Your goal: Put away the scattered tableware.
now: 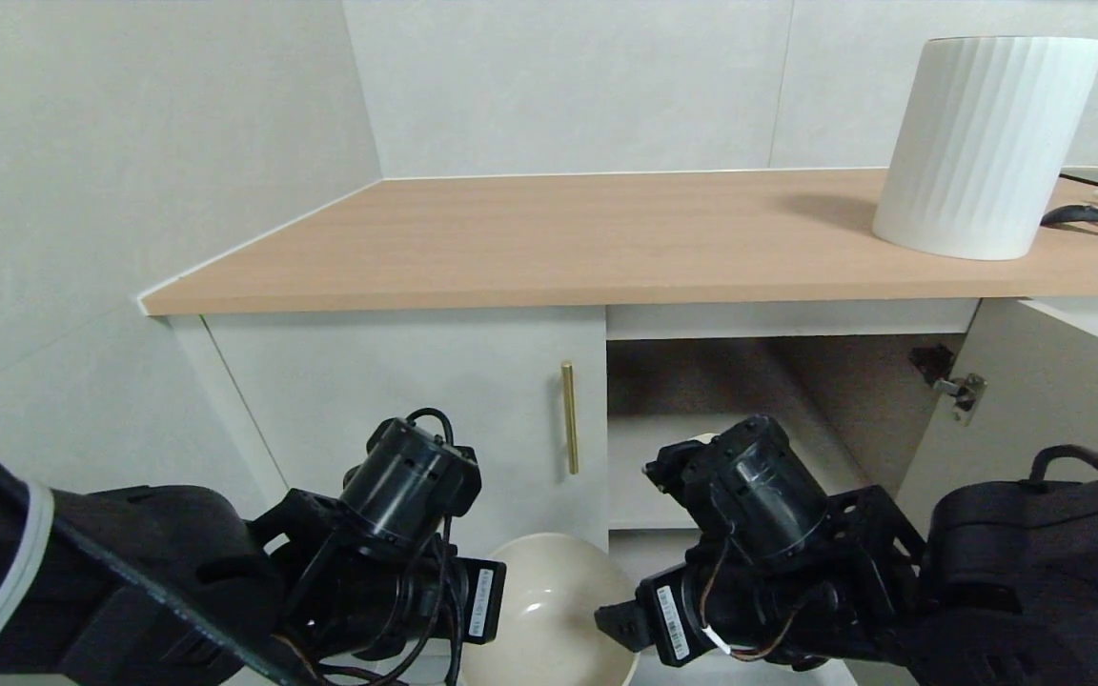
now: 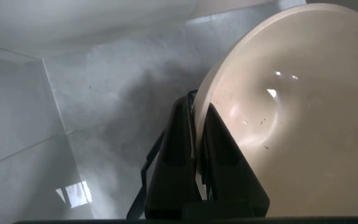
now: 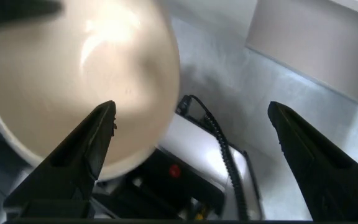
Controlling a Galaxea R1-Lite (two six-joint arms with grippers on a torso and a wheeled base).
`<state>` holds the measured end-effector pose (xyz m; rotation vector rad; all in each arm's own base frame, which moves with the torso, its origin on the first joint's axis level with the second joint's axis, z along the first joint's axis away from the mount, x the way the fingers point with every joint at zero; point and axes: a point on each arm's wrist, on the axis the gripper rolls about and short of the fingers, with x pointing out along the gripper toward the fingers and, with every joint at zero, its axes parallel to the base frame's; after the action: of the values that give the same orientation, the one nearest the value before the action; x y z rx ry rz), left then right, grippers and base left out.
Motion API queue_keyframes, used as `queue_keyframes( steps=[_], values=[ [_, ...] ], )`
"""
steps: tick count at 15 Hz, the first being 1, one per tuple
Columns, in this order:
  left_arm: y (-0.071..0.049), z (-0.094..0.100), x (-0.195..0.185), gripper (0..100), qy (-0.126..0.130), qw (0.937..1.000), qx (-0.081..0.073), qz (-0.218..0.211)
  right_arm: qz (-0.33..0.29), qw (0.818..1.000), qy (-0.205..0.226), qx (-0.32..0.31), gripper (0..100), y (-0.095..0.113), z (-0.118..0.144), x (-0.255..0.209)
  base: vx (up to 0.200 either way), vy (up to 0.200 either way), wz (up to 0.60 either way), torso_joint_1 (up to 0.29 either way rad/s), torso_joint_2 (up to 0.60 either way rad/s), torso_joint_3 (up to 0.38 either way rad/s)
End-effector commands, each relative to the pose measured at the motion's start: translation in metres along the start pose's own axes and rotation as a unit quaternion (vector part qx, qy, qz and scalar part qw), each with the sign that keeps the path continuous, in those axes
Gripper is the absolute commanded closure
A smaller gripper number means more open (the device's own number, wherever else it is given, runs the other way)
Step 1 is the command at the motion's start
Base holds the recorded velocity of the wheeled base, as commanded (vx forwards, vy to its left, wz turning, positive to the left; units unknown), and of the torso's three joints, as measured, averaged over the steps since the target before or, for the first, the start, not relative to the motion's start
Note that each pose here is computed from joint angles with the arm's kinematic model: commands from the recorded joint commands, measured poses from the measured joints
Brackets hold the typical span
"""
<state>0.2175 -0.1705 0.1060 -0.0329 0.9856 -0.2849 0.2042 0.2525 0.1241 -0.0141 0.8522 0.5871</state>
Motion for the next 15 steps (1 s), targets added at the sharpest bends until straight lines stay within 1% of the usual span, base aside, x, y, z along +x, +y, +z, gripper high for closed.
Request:
queue_keyframes(
  steps=[1, 2, 6, 7, 15],
  values=[
    [-0.0014, -0.0001, -0.0052, 100, -0.006, 1.0000, 0.002, -0.005, -0.009, 1.000, 0.004, 0.015, 0, 0.0007, -0.0007, 0.0134, 0.000, 0.000, 0.00, 0.000, 0.00, 0.000],
    [-0.0014, -0.0003, -0.0052, 100, -0.006, 1.0000, 0.002, -0.005, -0.016, 1.000, 0.000, 0.024, 0, 0.0015, 0.0010, 0.0171, 0.000, 0.000, 0.00, 0.000, 0.00, 0.000],
    [-0.0014, -0.0006, -0.0039, 100, -0.004, 1.0000, 0.002, -0.004, -0.018, 0.999, 0.002, 0.026, 0, 0.0014, 0.0004, 0.0195, 0.000, 0.000, 0.00, 0.000, 0.00, 0.000],
    [-0.0014, -0.0007, -0.0035, 100, -0.003, 1.0000, 0.002, -0.004, -0.018, 1.000, 0.002, 0.026, 100, 0.0019, 0.0002, 0.0194, 0.000, 0.000, 0.00, 0.000, 0.00, 0.000],
    [-0.0013, -0.0009, -0.0035, 100, -0.002, 1.0000, 0.003, -0.003, -0.019, 1.000, 0.002, 0.024, 100, 0.0014, -0.0004, 0.0173, 0.000, 0.000, 0.00, 0.000, 0.00, 0.000]
  ],
)
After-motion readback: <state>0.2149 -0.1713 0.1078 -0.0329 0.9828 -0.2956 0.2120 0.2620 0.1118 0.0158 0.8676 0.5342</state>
